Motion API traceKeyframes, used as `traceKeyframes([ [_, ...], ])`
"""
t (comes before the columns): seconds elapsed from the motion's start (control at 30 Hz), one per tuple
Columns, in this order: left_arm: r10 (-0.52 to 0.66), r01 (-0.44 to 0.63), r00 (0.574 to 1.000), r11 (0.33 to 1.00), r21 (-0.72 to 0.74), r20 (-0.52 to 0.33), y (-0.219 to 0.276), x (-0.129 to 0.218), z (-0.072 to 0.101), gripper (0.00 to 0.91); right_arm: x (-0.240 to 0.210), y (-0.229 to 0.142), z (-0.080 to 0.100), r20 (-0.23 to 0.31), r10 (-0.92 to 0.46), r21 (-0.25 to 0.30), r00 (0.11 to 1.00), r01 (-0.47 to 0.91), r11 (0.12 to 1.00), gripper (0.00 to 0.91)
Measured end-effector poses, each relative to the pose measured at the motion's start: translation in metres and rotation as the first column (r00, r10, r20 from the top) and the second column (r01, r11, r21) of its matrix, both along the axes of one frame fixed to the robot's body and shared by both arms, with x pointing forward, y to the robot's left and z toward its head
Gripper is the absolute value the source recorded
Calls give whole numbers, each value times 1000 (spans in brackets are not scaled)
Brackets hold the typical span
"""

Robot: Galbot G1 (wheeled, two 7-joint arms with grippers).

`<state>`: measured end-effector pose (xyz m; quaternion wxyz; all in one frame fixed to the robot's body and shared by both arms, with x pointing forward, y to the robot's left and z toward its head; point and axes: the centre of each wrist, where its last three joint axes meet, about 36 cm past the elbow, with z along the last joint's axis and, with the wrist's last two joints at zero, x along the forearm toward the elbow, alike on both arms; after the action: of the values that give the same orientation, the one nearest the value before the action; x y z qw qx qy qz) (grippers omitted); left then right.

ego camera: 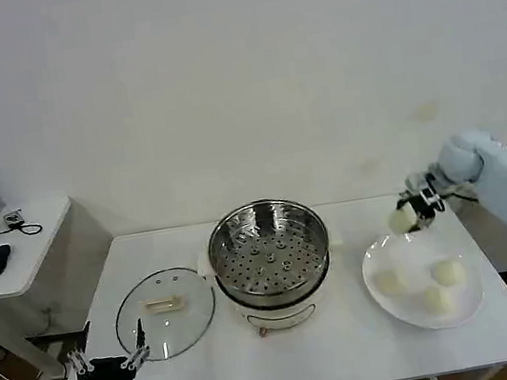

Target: Take steamed baozi put them in steamer then cover it.

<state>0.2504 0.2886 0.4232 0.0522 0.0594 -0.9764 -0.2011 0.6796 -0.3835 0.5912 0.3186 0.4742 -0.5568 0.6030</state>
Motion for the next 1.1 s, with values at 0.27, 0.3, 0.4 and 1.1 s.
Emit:
traceKeyframes([
  [0.27,15,-15,1000,1000,4,-1,4,-1,0,907,17,65,61,73,131,24,989,-133,991,685],
  [0.3,18,-18,1000,1000,5,0,5,-1,0,907,19,75,67,81,150,25,985,-152,988,685],
  [0.4,26,-26,1000,1000,6,2,6,-2,1,907,24,110,84,105,216,20,971,-219,975,685],
  [1.1,60,-60,998,998,17,0,16,-6,2,907,24,287,45,93,610,-93,787,-603,792,695],
])
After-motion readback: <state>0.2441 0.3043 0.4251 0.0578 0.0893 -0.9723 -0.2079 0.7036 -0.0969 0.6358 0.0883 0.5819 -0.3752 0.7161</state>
